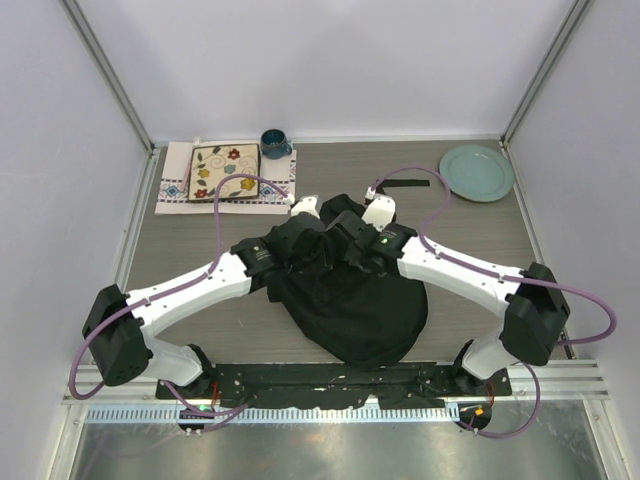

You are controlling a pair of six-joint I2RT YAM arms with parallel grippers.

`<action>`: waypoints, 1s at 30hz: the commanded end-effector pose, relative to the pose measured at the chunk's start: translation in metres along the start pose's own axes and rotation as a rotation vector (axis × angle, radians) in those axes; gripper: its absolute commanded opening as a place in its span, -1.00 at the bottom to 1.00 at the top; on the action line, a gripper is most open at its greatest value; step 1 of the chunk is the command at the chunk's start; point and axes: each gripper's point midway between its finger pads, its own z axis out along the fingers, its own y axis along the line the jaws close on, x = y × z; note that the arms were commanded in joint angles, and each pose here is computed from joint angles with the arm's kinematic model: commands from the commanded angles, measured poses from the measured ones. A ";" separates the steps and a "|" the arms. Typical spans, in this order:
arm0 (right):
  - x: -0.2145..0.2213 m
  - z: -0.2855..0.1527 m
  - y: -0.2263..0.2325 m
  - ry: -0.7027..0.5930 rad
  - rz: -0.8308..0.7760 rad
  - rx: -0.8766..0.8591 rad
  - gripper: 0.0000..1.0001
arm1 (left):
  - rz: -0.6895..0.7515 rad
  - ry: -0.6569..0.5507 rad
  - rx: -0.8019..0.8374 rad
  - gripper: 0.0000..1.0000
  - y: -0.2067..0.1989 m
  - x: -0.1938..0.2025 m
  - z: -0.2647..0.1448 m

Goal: Pack the student bag
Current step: Place the personal item in the student bag.

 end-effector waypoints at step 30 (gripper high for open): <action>-0.003 0.031 -0.018 -0.096 0.257 0.157 -0.20 | -0.112 -0.100 0.100 -1.00 -0.002 -0.013 -0.001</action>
